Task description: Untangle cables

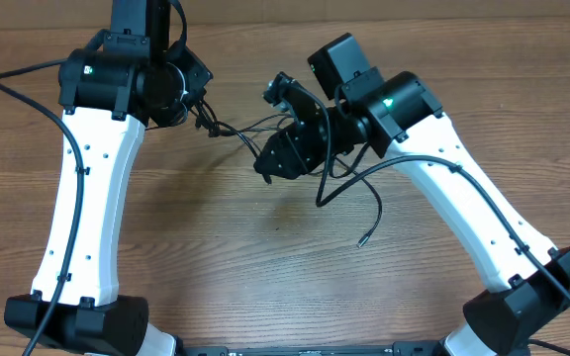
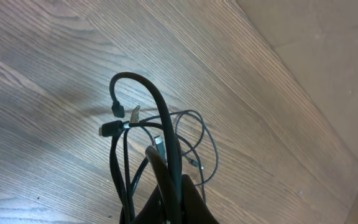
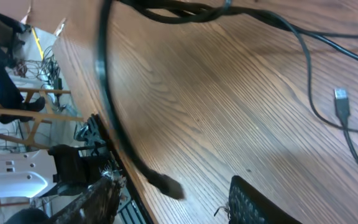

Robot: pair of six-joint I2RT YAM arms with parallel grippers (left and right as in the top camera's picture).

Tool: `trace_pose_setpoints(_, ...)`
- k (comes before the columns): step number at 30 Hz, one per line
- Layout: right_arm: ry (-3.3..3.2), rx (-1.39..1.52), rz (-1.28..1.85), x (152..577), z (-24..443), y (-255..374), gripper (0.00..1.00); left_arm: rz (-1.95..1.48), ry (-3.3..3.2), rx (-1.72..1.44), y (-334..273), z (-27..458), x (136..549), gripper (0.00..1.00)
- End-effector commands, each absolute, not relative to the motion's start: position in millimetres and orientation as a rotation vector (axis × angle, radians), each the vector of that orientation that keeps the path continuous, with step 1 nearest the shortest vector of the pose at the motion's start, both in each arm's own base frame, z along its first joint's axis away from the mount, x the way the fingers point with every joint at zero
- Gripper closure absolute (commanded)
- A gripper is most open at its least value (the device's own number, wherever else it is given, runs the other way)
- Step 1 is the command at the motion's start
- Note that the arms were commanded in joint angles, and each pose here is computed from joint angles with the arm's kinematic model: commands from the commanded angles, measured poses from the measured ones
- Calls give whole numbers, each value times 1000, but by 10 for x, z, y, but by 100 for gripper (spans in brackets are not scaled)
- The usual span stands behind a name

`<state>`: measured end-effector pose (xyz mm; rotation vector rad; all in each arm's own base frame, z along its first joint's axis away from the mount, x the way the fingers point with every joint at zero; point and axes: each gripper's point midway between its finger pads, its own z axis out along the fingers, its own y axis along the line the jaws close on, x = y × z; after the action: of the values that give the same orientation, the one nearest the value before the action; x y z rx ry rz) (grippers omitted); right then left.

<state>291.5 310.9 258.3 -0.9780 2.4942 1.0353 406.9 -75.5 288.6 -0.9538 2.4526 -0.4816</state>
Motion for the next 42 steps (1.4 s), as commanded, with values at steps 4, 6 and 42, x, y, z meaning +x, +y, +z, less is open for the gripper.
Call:
trace_pose_setpoints(4, 2469, -1028, 1034, 2878, 2469, 3236, 59, -470, 2427, -1007, -703, 2876, 4111, 96)
trace_pose_setpoints(6, 2472, -1023, 1009, 2916, 2435, 3231, 71, -470, 2428, -1007, -704, 2876, 4111, 96)
trace_pose_setpoints(42, 2130, -606, 1031, 3801, 3312, 3510, 96, -1432, 2444, -234, -1653, 3573, 3860, 96)
